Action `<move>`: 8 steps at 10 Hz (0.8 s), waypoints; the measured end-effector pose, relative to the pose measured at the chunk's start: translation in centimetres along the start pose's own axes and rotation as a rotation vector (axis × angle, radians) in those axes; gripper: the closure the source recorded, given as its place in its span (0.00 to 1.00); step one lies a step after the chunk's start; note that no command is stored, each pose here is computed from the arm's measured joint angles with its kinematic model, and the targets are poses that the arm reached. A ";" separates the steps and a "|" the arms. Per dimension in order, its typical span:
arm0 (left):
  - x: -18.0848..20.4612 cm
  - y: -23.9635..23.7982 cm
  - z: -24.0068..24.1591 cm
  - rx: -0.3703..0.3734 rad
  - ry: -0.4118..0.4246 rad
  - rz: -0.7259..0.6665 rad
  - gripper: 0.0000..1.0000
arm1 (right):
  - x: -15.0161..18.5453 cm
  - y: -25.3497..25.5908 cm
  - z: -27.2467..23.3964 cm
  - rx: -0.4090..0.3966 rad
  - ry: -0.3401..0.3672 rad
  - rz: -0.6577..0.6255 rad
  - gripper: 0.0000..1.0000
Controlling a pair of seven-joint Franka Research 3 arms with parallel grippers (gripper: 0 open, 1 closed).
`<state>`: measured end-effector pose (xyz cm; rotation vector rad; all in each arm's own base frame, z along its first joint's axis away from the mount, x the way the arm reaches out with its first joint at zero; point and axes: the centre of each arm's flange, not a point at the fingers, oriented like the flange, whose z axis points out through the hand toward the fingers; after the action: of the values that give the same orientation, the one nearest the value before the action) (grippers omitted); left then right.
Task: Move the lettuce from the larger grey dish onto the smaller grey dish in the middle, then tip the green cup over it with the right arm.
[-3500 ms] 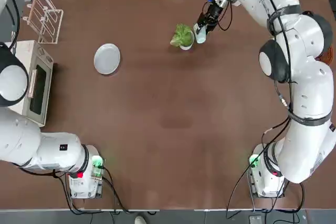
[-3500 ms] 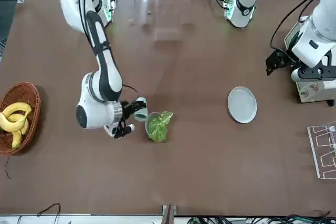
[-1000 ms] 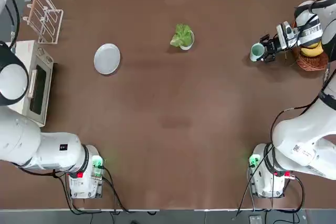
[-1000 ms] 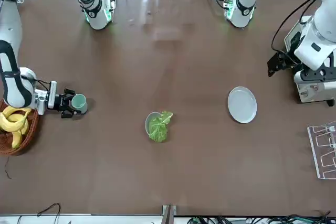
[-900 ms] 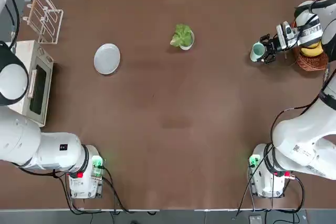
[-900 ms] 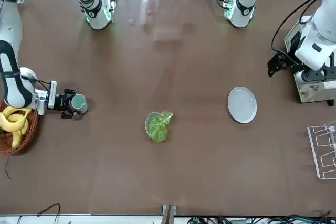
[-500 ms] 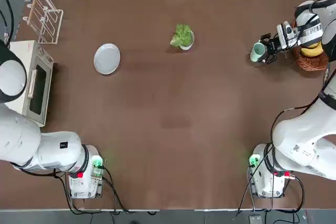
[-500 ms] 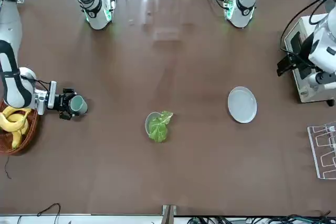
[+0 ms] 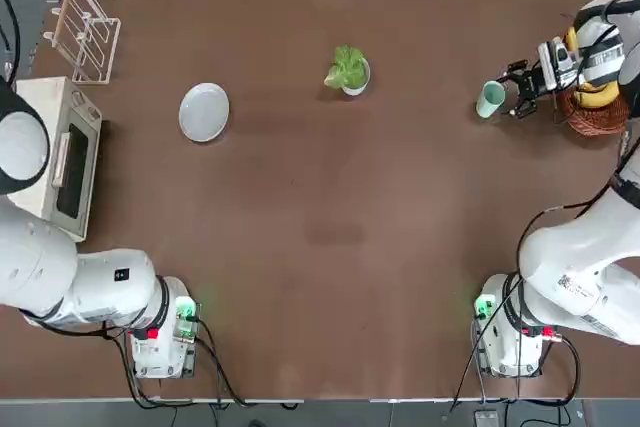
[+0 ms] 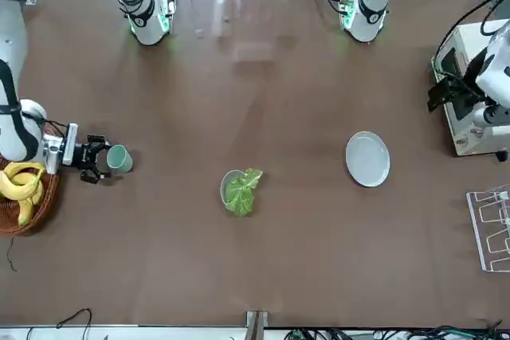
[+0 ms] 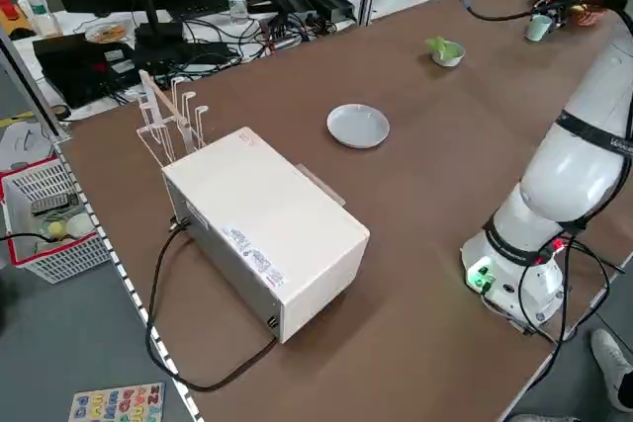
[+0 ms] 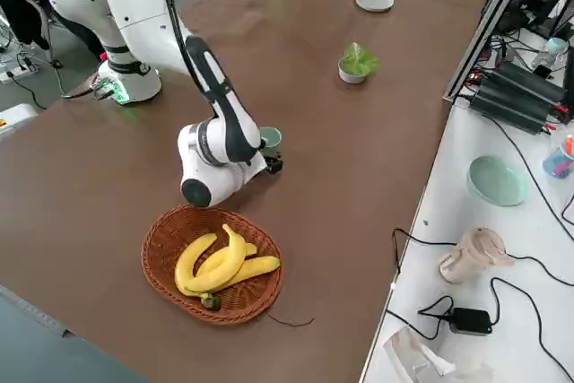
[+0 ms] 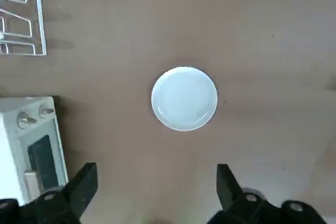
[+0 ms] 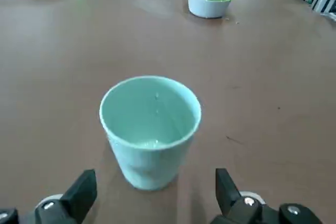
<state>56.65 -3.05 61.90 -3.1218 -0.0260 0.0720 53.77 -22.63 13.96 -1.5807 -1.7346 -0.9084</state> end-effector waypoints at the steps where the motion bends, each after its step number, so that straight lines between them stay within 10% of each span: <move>1: 0.0 -0.8 -0.3 -0.001 0.005 -0.002 0.00 | 0.6 0.7 -1.6 -0.005 -0.035 0.021 0.00; 8: 0.0 -1.8 -0.7 -0.004 0.012 0.006 0.00 | 14.0 10.4 -4.7 -0.147 -0.398 0.476 0.00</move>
<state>56.61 -1.29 62.64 -3.1267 -0.0162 0.0536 62.78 -17.95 28.93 -2.2644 -1.4486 -0.5163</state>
